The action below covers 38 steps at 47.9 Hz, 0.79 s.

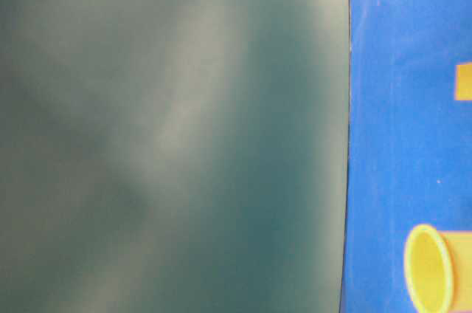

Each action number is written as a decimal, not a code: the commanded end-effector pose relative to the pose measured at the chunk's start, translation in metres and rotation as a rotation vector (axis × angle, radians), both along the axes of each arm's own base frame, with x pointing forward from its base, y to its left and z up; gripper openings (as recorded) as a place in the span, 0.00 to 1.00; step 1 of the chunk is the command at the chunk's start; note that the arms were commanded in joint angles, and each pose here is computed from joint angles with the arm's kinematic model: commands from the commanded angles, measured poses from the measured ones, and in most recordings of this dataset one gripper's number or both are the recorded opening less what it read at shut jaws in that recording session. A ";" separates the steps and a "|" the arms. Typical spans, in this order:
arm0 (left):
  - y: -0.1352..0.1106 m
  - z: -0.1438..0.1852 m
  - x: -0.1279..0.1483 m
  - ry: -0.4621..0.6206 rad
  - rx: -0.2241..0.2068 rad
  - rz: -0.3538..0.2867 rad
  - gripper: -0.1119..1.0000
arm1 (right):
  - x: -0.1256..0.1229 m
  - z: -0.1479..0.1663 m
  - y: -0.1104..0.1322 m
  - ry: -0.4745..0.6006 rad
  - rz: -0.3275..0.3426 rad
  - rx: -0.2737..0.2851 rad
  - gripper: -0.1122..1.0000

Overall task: Move the block forward with right arm.
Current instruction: 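Move the open right gripper leftward toward the small orange cube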

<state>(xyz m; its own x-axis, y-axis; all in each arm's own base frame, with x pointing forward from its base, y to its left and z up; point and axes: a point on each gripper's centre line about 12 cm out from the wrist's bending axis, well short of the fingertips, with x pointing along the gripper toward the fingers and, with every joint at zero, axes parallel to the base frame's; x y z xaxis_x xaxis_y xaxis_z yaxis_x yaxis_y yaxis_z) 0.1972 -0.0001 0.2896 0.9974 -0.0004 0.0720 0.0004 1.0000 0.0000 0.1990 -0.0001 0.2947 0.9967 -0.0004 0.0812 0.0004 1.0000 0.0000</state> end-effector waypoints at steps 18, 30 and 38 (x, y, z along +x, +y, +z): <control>0.000 0.012 0.006 0.072 -0.003 0.001 0.11 | 0.024 0.035 0.000 0.276 -0.002 0.063 0.10; 0.000 0.012 0.006 0.071 -0.003 0.001 0.11 | 0.045 0.051 -0.015 0.313 -0.079 0.254 0.10; 0.000 0.012 0.006 0.071 -0.005 0.001 0.11 | 0.059 0.043 -0.017 0.368 -0.098 0.332 0.10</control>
<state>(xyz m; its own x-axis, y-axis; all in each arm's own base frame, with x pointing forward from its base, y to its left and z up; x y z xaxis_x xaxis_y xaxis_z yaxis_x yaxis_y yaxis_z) 0.2004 -0.0001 0.2919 0.9998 -0.0007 -0.0215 0.0006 1.0000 -0.0062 0.2524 -0.0174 0.3305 0.9521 -0.0638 -0.2991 0.1532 0.9459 0.2860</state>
